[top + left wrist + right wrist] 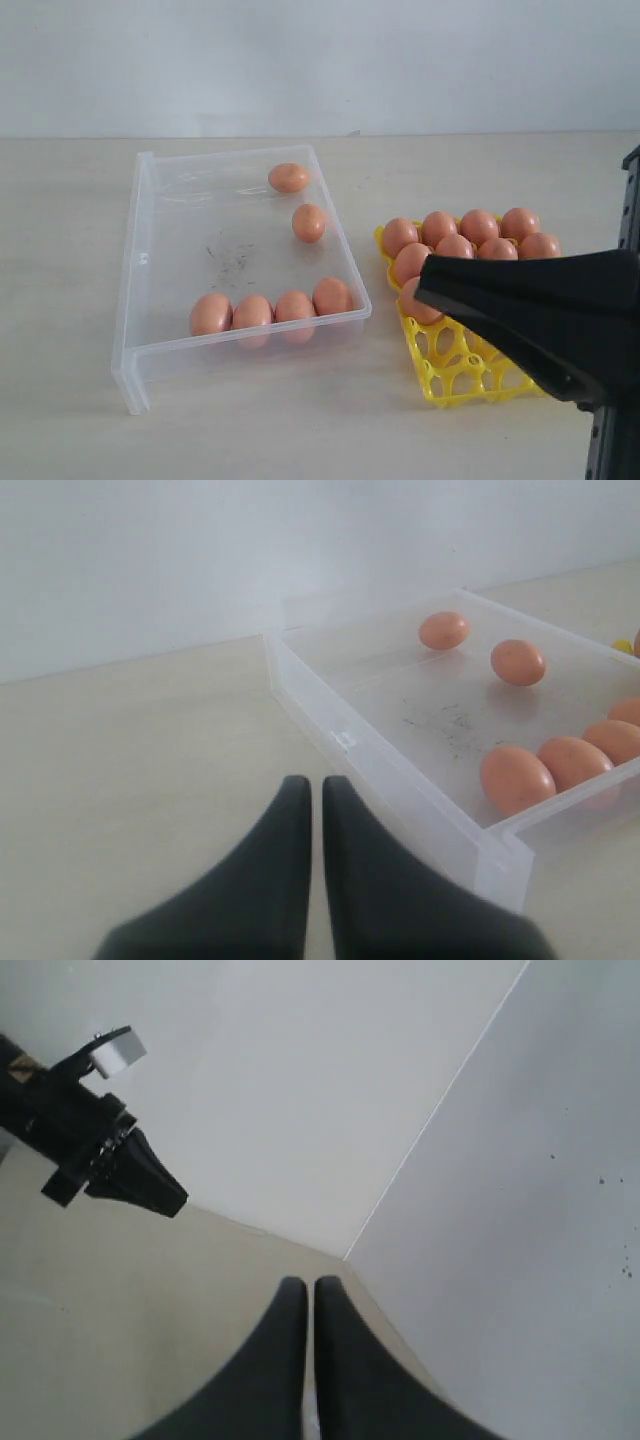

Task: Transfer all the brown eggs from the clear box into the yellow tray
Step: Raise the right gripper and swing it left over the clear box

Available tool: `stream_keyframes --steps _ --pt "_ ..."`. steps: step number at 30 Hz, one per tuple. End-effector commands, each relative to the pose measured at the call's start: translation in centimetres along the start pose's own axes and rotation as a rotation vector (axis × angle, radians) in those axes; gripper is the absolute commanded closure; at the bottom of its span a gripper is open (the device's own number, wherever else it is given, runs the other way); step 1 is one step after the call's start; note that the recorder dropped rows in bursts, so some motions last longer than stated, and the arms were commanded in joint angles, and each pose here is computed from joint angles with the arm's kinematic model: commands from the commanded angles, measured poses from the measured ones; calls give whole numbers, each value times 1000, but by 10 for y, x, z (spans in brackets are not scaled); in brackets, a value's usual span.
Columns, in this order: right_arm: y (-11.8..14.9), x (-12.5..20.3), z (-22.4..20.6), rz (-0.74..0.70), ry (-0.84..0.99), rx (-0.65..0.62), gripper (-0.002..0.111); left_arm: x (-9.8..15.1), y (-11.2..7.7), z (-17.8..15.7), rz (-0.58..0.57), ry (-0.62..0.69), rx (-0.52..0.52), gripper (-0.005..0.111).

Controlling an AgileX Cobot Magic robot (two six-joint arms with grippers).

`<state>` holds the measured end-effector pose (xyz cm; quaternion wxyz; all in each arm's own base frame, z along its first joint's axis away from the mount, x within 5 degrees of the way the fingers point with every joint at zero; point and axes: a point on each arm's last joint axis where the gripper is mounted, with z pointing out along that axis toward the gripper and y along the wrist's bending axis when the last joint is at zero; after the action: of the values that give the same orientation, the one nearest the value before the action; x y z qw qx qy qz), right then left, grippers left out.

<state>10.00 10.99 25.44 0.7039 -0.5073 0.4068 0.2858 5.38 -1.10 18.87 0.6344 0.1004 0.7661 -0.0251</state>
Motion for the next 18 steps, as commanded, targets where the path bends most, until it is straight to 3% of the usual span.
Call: stream_keyframes --steps 1,6,12,18 --pt "-4 -5 0 122 -35 36 109 1 0 0 3 -2 5 103" --pt "-3 -5 0 93 -32 29 109 1 0 0 3 -2 5 103" --pt "-3 -5 0 -243 -26 29 109 1 0 0 3 -2 5 103" --pt "-25 0 1 -433 100 194 109 1 0 0 3 -2 5 103"
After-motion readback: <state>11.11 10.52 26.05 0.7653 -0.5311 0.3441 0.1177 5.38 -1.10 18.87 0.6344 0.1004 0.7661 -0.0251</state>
